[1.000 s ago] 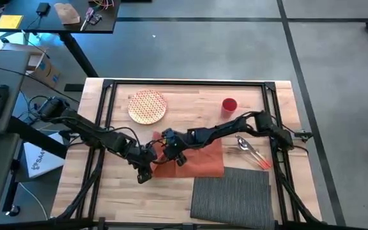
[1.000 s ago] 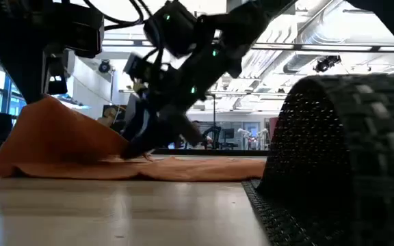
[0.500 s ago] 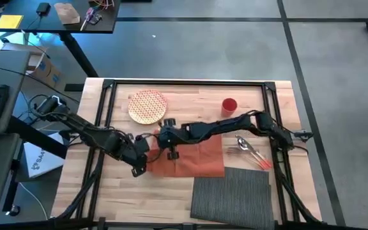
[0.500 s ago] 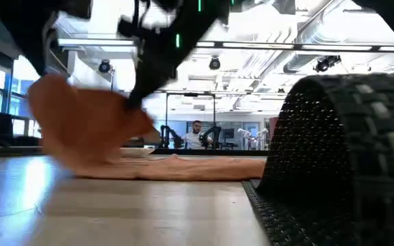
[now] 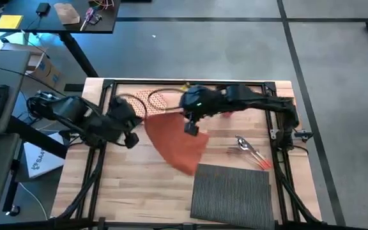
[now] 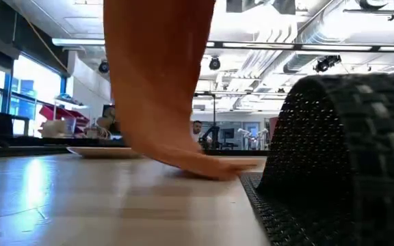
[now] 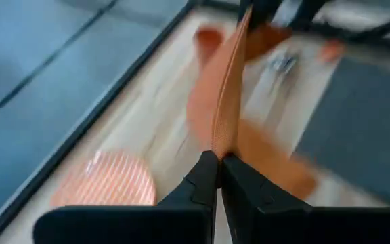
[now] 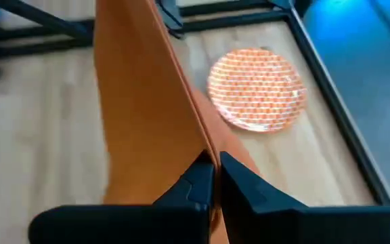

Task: Set table place
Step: Fold the orange table napkin

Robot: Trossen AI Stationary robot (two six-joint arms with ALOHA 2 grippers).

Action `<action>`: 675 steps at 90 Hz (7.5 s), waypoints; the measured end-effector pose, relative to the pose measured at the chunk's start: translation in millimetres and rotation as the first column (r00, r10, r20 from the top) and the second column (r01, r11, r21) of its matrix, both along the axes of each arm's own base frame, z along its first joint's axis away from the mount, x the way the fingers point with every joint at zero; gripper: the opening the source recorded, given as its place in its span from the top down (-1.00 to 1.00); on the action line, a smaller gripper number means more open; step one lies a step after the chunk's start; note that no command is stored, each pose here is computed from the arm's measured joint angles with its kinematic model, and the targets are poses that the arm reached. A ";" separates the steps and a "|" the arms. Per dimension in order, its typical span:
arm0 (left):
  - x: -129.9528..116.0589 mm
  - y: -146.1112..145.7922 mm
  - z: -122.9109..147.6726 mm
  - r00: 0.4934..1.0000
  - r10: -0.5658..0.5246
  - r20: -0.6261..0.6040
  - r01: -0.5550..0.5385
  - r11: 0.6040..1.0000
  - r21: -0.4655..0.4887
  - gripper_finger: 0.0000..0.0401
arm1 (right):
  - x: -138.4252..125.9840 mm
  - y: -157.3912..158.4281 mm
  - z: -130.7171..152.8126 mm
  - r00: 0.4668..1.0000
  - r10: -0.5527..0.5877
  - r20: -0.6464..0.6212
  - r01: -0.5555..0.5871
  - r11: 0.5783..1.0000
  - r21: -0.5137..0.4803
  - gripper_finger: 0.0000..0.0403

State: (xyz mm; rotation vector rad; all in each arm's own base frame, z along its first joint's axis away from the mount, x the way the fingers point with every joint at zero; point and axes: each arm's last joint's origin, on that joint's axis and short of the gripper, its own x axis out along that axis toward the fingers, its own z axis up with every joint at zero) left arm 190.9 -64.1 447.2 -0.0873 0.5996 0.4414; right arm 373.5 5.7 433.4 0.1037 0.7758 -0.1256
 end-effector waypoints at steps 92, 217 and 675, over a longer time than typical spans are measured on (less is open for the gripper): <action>67.4 128.3 -1.5 0.976 0.216 -0.037 -0.157 0.806 0.570 1.00 | -32.9 -96.5 25.0 0.869 -0.469 0.160 0.494 0.842 -0.216 1.00; 59.1 -34.6 -196.6 0.961 -0.238 -0.140 0.135 0.846 -0.516 1.00 | -7.1 87.4 -161.9 0.978 0.113 -0.178 -0.010 0.868 0.497 1.00; 96.9 120.8 -284.0 0.602 -0.480 -0.638 0.301 0.876 -0.376 0.99 | -24.1 -36.4 -265.3 0.912 -0.074 -0.404 0.156 0.972 0.173 1.00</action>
